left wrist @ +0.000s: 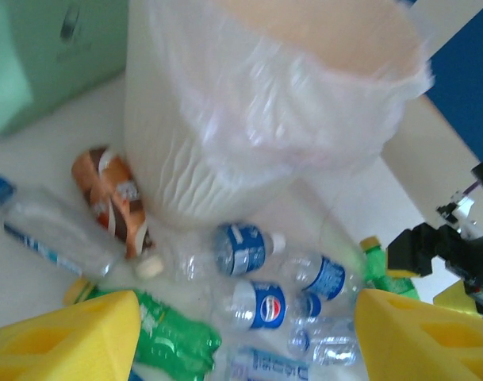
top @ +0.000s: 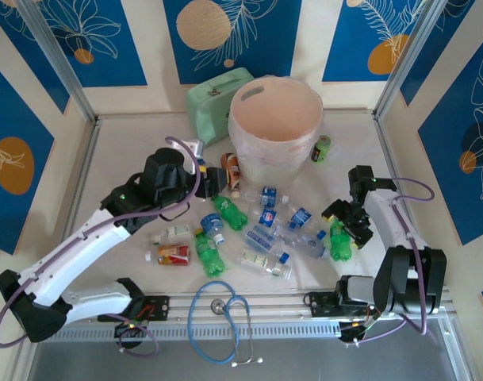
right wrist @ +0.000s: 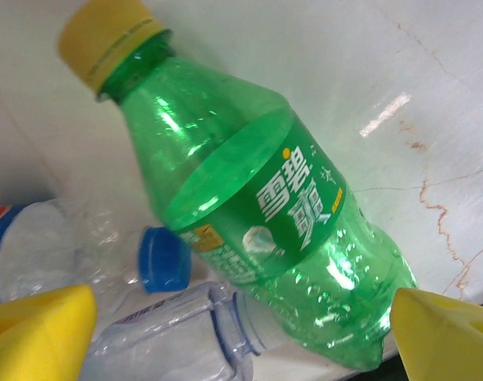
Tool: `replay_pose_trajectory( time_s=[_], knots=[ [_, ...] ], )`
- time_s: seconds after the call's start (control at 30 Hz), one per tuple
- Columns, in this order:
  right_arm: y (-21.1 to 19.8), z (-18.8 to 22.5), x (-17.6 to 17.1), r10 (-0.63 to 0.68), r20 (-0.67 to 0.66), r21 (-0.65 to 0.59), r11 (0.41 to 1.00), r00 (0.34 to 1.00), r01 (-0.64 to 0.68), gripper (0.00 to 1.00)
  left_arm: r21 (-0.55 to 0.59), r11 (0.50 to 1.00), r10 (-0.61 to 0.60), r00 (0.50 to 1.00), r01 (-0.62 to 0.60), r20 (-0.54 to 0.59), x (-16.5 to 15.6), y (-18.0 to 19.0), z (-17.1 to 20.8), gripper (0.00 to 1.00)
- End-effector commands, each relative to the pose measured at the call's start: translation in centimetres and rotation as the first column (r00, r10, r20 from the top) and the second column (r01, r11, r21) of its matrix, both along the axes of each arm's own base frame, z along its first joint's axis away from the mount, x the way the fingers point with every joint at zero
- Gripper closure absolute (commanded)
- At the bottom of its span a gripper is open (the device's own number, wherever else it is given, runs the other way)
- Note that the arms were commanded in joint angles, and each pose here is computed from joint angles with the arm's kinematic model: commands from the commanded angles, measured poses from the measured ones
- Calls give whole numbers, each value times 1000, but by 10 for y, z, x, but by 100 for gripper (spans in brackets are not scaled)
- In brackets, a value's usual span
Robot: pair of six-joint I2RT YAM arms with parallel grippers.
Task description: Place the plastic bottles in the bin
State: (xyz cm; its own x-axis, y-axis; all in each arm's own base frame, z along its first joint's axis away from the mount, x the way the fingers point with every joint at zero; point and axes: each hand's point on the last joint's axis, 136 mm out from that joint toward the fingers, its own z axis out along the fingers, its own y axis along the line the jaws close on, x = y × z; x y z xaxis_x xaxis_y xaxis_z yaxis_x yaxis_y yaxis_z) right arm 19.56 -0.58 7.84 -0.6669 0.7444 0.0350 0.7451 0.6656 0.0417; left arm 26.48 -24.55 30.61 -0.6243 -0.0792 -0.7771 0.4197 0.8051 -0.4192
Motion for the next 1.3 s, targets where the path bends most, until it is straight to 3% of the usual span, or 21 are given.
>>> replay_pose_trajectory(
  time_s=[0.0,0.63,1.0,1.27],
  knots=[
    [-3,-10,-4,-9,-42,-30,1000,999,8,4,-56,998,27,997,-30,-66,-9,3,-12,29],
    [-6,-49,2,-15,-123,-36,999,992,11,9,-46,998,28,992,-35,-127,-1,-9,-41,31],
    [-8,-55,7,-13,-119,-32,999,993,10,24,-30,996,78,985,-84,-153,1,-2,-56,31],
    [-4,-44,2,13,-79,-51,999,997,-17,27,-20,993,111,983,-115,-148,3,4,-57,31]
  ],
)
